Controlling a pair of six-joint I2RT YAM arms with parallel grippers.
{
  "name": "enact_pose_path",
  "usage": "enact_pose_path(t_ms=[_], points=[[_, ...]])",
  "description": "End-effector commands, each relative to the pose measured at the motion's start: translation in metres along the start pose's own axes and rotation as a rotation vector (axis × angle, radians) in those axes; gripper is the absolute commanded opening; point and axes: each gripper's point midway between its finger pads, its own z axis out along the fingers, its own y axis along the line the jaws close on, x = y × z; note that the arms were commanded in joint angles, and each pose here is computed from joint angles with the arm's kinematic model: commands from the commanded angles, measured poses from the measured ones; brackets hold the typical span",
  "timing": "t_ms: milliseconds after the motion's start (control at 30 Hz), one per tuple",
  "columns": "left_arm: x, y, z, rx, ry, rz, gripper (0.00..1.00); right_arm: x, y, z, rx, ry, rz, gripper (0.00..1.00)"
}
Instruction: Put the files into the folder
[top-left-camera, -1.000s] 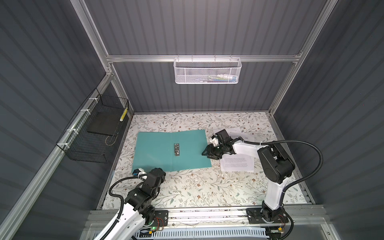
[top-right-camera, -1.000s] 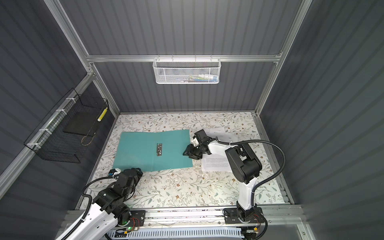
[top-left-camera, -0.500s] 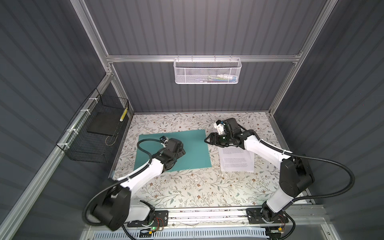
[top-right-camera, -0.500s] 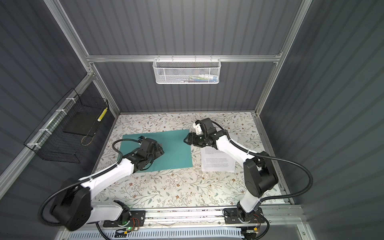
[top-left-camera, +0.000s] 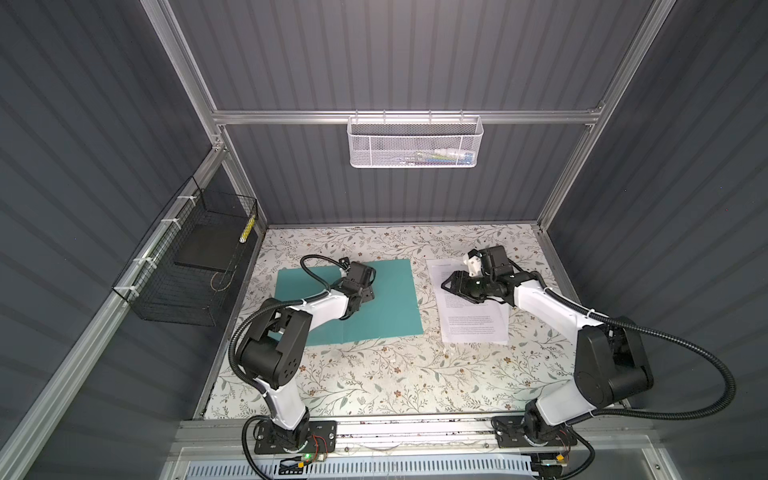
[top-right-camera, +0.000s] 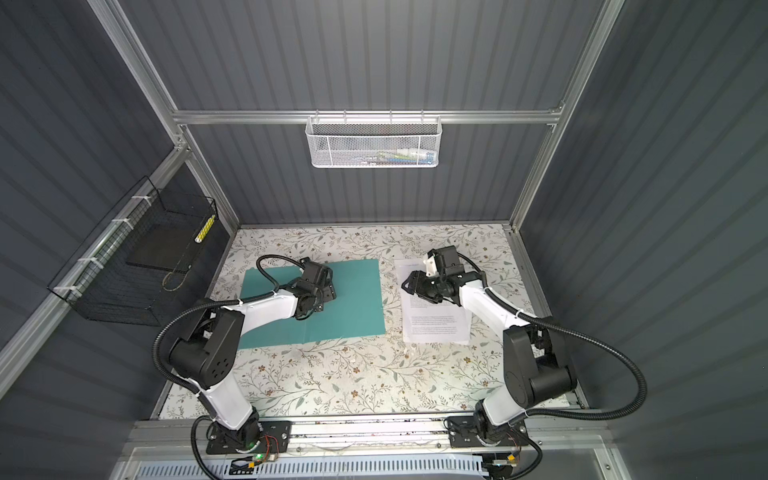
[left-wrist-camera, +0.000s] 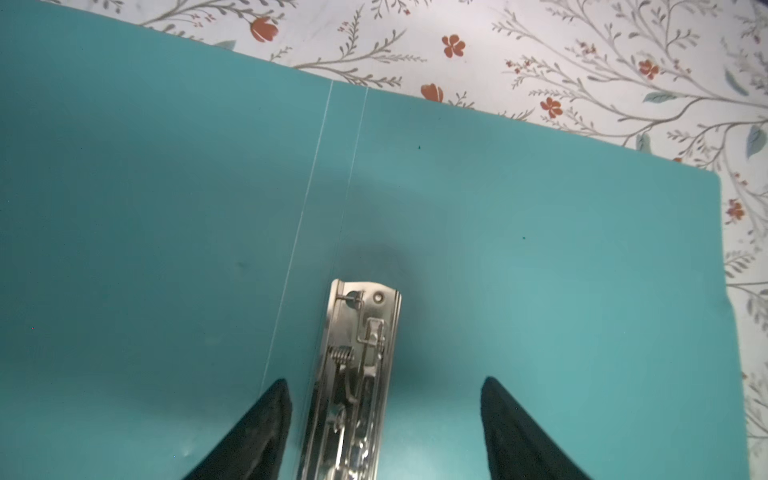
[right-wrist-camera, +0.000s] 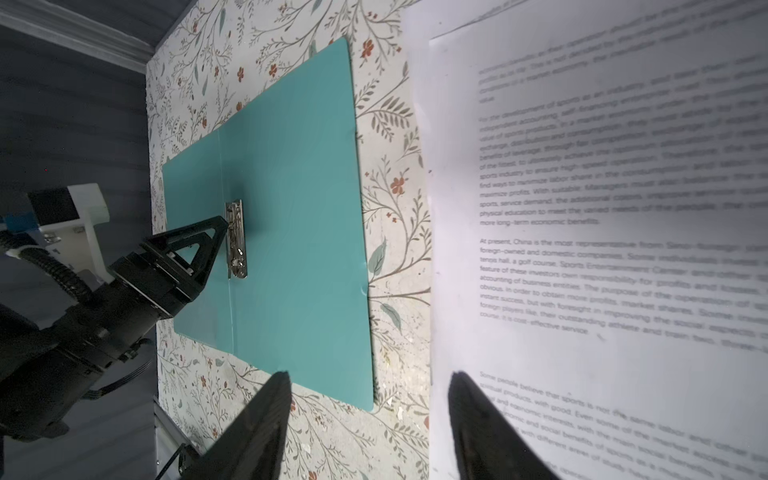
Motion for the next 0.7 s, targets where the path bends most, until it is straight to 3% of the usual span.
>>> enact_pose_path(t_ms=[0, 367, 500, 667], points=[[-0.003, 0.001, 0.011, -0.017, 0.005, 0.042, 0.72, -0.013, -0.009, -0.006, -0.02, -0.032, 0.036, 0.63], [0.011, -0.006, 0.022, 0.03, 0.054, 0.027, 0.7, -0.023, -0.032, -0.018, 0.022, -0.076, 0.088, 0.62], [0.014, -0.021, 0.021, 0.097, 0.069, 0.006, 0.68, -0.021, -0.055, -0.032, 0.132, -0.11, 0.073, 0.63], [0.021, -0.04, 0.018, 0.132, 0.07, 0.03, 0.67, -0.013, -0.104, -0.062, 0.373, -0.172, 0.08, 0.65]])
